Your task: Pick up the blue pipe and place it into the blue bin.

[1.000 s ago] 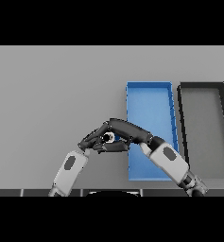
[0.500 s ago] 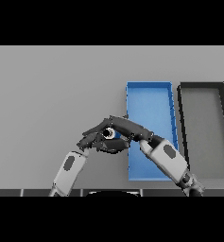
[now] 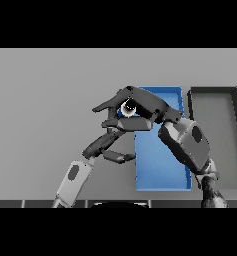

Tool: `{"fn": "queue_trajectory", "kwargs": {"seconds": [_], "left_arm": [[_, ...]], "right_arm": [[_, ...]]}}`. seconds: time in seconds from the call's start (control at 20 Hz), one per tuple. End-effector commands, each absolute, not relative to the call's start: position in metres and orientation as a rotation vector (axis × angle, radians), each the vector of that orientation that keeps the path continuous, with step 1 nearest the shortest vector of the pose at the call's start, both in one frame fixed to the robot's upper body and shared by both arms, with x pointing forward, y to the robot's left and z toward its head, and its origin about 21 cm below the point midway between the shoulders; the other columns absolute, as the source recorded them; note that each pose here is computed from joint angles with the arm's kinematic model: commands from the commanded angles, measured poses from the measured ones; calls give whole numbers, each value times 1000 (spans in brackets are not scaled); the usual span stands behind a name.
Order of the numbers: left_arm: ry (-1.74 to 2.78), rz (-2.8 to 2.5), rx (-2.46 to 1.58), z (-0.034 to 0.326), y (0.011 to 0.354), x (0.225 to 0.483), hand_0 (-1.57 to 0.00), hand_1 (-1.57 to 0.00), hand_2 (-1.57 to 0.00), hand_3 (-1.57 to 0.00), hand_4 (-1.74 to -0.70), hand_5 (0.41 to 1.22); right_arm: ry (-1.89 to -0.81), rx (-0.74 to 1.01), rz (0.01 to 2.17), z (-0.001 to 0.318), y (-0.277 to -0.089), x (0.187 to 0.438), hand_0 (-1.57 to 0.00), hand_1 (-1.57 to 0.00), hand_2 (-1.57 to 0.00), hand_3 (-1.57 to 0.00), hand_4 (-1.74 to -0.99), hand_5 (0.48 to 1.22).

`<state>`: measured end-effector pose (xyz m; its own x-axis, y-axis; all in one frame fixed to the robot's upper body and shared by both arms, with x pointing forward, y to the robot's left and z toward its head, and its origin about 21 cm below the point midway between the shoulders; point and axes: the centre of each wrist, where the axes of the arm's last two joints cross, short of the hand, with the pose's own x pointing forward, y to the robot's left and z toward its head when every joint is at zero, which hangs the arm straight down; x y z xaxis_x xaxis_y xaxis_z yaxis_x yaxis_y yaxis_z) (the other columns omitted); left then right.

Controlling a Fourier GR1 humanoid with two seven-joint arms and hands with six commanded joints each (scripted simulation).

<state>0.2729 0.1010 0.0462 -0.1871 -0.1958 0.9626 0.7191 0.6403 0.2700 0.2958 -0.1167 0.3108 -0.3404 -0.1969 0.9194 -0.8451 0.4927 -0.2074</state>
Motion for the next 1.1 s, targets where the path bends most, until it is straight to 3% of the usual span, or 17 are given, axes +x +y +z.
{"fn": "queue_trajectory", "kwargs": {"seconds": [0.0, 0.1, 0.25, 0.5, 0.75, 1.05], "left_arm": [[-1546, -872, -443, 47, 103, 275, -2, -2, -2, -1, -905, 433], [-1547, -881, -439, 49, 102, 272, -1, -1, -1, 0, -898, 430], [-1540, -879, -432, 50, 106, 272, 0, 0, 0, 0, -890, 421], [-1562, -888, -420, 45, 110, 270, 1, 1, 1, 1, -874, 413], [-1561, -897, -413, 43, 110, 271, 1, 1, 1, 1, -866, 420], [-1546, -878, -428, 41, 111, 267, 1, 1, 1, 1, -880, 427]], "right_arm": [[-1879, 829, 826, 324, -120, 302, -1571, -1571, -1571, -1571, -1741, 1221], [-1941, 701, 750, 345, -132, 311, -1571, -1571, -1571, -1571, -1741, 1221], [-1924, 573, 648, 351, -158, 339, -1571, -1571, -1571, -1571, -1741, 1221], [-1851, 368, 529, 324, -211, 368, -1571, -1571, -1571, -1571, -1741, 1221], [-1717, 282, 410, 274, -250, 362, -1571, -1571, -1571, -1571, -1741, 1221], [-1498, 173, 312, 216, -266, 336, -1571, -1571, -1571, -1571, -1741, 1221]]}}
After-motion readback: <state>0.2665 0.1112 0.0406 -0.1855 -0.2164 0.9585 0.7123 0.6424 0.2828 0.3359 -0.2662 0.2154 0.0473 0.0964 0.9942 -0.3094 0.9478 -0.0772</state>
